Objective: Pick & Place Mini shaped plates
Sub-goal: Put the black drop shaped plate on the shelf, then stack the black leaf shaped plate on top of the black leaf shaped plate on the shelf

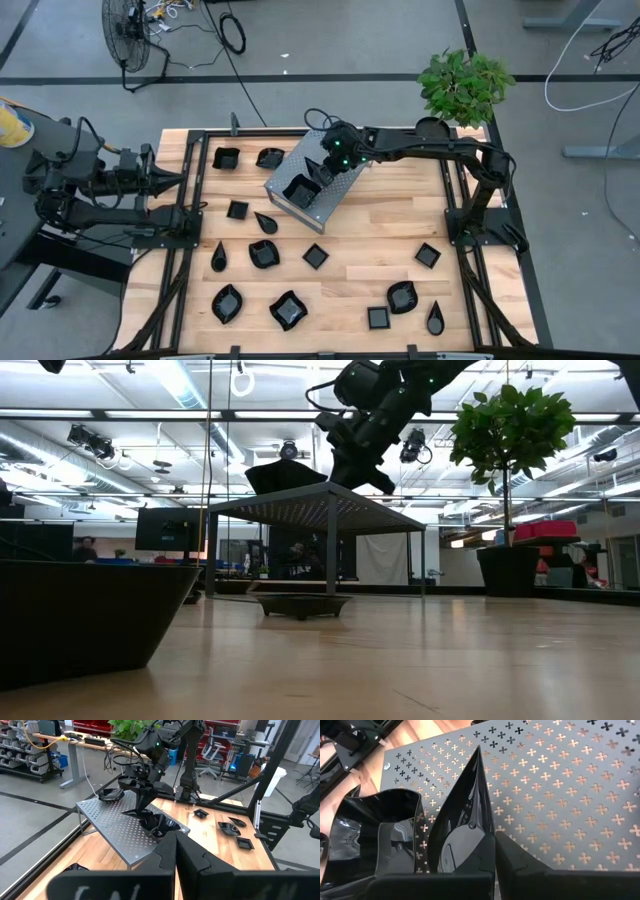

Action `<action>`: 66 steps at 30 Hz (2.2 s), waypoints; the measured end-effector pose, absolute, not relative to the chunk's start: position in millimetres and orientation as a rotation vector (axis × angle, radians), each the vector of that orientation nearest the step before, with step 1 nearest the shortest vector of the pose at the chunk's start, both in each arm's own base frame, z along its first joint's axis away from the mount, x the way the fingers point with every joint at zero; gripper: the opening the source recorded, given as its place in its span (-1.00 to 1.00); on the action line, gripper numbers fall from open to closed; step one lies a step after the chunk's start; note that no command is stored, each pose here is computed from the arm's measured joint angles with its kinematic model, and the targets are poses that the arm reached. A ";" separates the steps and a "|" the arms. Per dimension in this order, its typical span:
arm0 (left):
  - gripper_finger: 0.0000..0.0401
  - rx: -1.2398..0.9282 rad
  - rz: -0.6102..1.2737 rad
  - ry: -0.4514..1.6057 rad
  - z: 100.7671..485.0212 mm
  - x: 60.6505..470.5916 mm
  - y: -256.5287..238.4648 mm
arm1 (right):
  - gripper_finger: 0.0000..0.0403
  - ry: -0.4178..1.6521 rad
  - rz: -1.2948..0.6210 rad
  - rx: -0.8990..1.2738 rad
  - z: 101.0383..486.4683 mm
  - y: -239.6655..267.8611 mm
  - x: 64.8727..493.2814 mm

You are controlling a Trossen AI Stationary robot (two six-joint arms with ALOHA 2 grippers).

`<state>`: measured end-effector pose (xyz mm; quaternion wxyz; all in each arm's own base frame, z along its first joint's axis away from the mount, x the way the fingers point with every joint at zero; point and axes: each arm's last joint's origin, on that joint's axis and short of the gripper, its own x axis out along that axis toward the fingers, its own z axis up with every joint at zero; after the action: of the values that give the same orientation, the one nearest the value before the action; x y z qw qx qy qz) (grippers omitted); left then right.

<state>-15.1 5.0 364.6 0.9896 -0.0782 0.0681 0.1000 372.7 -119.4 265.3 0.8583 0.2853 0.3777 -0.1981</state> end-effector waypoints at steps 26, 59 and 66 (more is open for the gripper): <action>-0.97 -0.157 0.201 0.136 364.6 -15.1 5.0 | -1.00 0.812 -0.427 0.585 257.0 -117.5 377.6; -0.97 -0.157 0.201 0.136 364.7 -15.2 5.0 | -0.24 0.784 -0.419 0.576 261.6 -117.5 377.7; -0.97 -0.157 0.201 0.135 364.9 -15.4 5.0 | -0.07 0.713 -0.446 0.524 287.8 -115.1 365.5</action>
<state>-15.4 5.0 364.9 0.9896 -0.0782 0.0674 0.0999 365.5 -115.1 287.8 0.8799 0.2513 0.3419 -0.2139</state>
